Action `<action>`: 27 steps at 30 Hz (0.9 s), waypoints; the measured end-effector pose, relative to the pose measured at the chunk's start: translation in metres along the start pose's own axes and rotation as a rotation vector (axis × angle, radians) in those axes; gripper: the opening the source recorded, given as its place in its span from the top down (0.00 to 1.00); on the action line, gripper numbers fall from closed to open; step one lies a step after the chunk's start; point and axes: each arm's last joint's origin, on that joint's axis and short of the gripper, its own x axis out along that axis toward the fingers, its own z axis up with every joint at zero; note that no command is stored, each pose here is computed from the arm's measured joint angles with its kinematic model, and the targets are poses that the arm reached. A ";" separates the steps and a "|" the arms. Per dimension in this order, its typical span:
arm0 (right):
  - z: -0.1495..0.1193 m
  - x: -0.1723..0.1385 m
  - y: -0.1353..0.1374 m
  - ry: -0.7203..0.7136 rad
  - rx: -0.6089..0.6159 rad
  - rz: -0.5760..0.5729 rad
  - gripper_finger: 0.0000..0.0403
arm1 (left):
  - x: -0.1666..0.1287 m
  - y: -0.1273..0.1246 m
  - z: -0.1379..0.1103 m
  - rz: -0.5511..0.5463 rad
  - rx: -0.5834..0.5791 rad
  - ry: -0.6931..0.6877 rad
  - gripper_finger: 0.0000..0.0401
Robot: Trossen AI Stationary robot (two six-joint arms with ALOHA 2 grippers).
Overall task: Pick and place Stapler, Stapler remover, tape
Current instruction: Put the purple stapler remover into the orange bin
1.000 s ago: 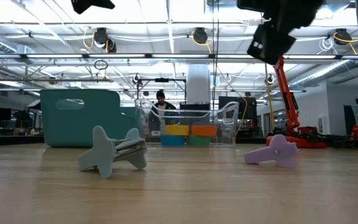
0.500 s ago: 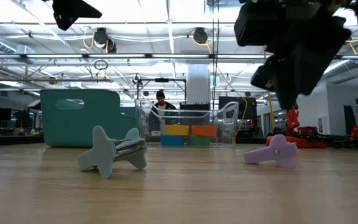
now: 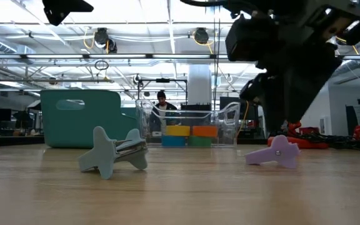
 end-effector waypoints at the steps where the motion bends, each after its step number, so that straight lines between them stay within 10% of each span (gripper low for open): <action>1: 0.000 0.001 -0.001 -0.003 -0.004 -0.007 0.62 | 0.000 0.000 0.000 0.000 0.001 0.003 0.51; 27: 0.001 0.017 -0.015 0.029 0.013 -0.018 0.78 | 0.000 -0.001 -0.001 -0.007 -0.007 0.006 0.50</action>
